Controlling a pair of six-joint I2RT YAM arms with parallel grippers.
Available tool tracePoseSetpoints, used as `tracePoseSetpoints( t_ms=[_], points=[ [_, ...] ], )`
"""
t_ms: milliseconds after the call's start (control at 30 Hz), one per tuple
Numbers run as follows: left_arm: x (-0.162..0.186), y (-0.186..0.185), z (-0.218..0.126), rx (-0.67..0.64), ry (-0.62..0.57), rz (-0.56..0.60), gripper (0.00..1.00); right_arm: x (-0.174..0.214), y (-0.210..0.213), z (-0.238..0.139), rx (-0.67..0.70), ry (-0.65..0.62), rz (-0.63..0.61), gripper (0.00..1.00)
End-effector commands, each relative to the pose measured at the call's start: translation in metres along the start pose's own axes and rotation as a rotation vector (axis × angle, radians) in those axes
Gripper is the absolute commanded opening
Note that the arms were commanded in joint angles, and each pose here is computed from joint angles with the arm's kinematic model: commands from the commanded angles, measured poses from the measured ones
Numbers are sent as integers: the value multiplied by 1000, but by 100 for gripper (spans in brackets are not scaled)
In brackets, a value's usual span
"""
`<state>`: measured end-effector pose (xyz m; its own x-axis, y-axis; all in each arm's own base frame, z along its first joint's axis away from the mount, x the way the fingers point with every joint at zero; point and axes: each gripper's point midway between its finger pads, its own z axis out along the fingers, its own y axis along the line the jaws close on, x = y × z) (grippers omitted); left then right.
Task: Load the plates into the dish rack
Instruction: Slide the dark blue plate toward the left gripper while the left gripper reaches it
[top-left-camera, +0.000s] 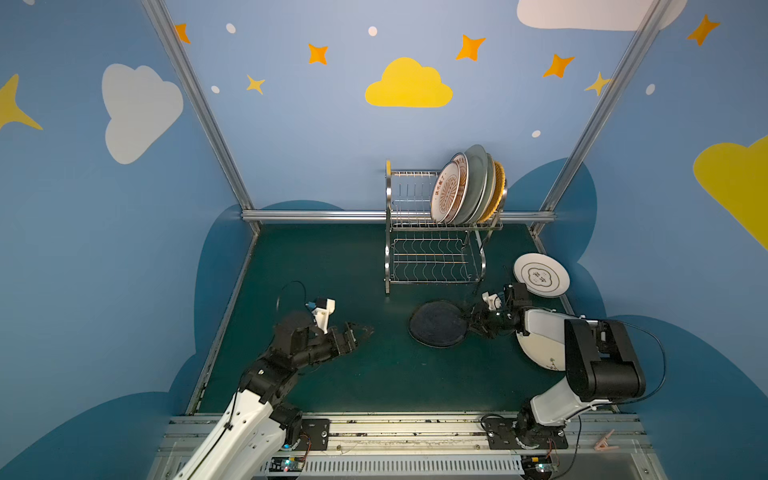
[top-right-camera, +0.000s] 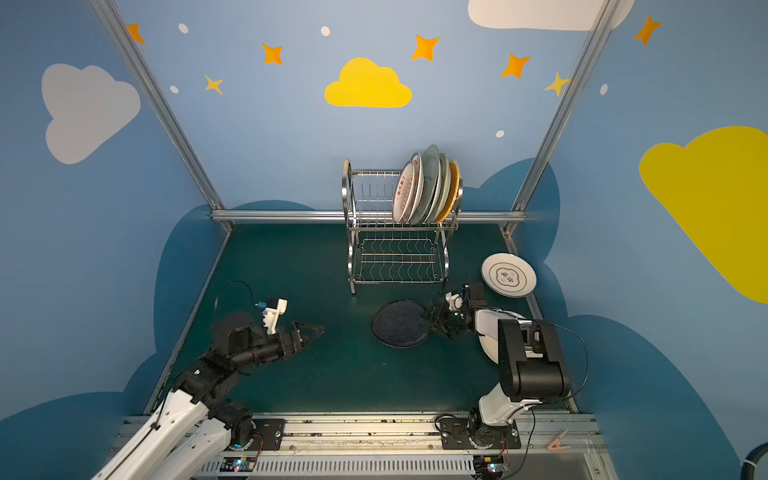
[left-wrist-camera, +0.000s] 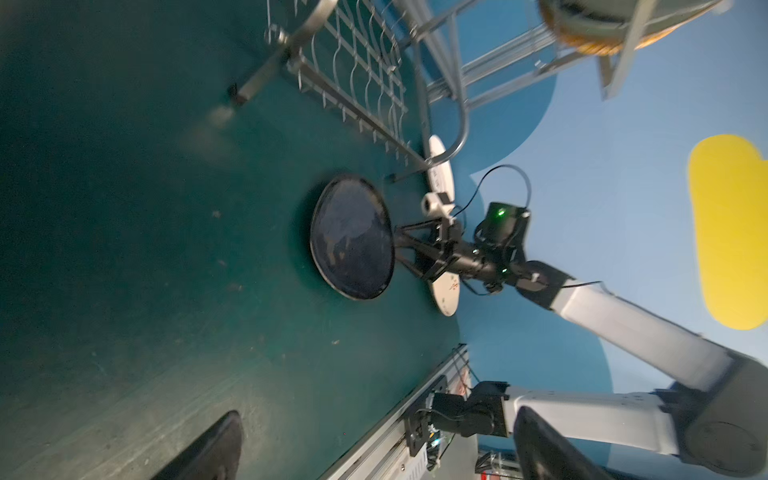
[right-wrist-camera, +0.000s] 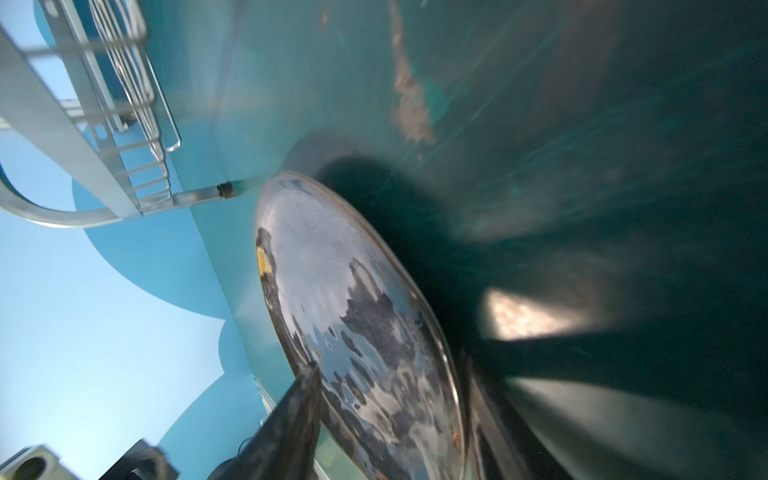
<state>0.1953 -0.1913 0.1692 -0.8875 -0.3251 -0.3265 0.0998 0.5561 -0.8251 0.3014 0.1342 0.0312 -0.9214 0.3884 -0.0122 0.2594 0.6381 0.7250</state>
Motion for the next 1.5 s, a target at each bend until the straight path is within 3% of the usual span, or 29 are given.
tracePoseSetpoints(
  t_ms=[0,267,567,733,867,1233,1467],
  points=[
    [-8,10,26,-60,-36,14,99,28,-22,10,75,87,37,57],
    [-9,31,98,-133,100,-63,91,30,-12,21,-1,92,-25,56],
    [-24,55,160,-193,167,-89,70,29,-10,21,9,72,-58,57],
    [-25,64,188,-187,214,-116,51,28,-16,21,35,63,-58,56],
    [-24,68,200,-190,239,-122,38,26,-16,22,40,60,-57,56],
    [-17,85,215,-218,277,-145,14,26,-20,28,47,73,-52,55],
    [-10,98,222,-227,299,-170,4,30,-21,35,51,95,-55,55]
  ],
)
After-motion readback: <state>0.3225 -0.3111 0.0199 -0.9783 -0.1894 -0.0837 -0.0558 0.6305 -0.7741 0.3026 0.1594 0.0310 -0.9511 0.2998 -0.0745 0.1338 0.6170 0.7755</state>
